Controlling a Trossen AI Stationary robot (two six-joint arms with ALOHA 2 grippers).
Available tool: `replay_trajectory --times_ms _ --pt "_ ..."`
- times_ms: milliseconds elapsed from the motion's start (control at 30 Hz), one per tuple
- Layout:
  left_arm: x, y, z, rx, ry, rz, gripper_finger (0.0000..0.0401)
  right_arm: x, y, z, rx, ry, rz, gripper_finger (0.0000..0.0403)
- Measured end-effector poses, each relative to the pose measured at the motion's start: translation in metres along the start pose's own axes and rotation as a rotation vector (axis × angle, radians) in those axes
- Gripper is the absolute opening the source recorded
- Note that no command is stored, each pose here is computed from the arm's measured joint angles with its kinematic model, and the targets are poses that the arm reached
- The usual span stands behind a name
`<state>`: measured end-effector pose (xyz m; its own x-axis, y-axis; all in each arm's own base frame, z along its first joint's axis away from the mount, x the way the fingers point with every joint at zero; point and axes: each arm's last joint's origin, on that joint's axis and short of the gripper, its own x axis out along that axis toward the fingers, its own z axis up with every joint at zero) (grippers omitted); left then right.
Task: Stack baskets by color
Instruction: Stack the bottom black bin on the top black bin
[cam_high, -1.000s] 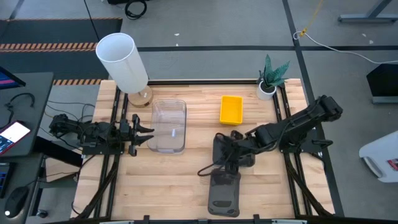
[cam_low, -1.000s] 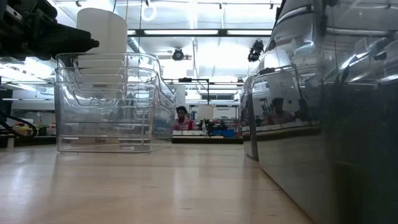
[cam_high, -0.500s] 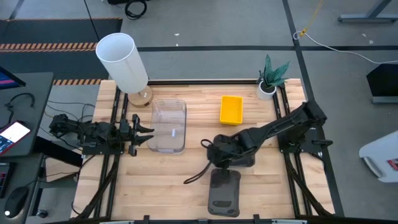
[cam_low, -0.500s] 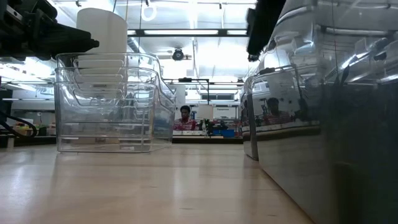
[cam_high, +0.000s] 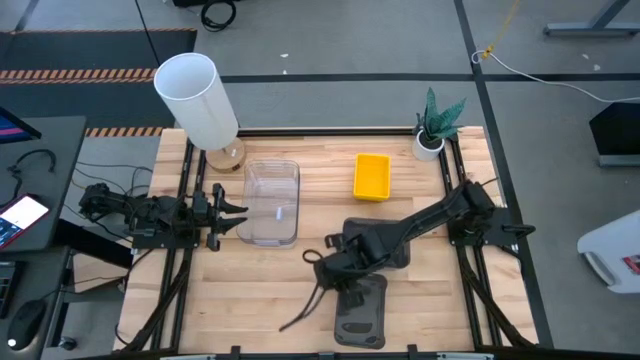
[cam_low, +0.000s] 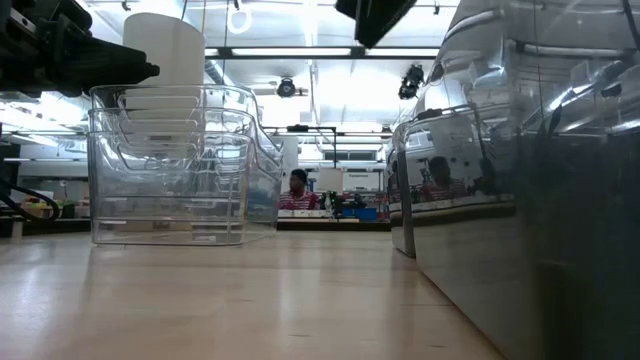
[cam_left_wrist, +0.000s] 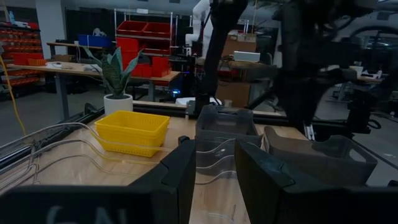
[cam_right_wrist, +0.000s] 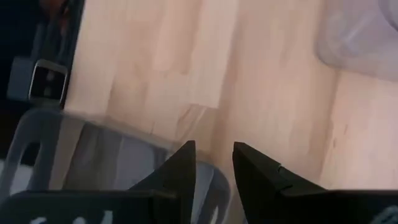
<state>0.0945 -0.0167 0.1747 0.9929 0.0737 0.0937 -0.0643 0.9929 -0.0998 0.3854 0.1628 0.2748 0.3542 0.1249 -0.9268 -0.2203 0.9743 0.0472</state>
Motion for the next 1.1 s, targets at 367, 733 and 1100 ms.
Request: replay_trajectory --times_ms 367,733,1100 --pt "0.0 0.0 0.0 0.0 0.0 0.0 0.0117 0.014 0.027 -0.007 -0.306 0.084 -0.004 0.0138" --pt "0.0 0.0 0.0 0.001 0.002 0.0 0.0117 0.047 0.046 -0.018 -0.734 0.216 -0.106 0.014" --pt "0.0 0.0 0.0 0.0 0.001 0.0 0.0117 0.051 0.043 -0.015 -0.856 0.206 -0.118 0.0139"
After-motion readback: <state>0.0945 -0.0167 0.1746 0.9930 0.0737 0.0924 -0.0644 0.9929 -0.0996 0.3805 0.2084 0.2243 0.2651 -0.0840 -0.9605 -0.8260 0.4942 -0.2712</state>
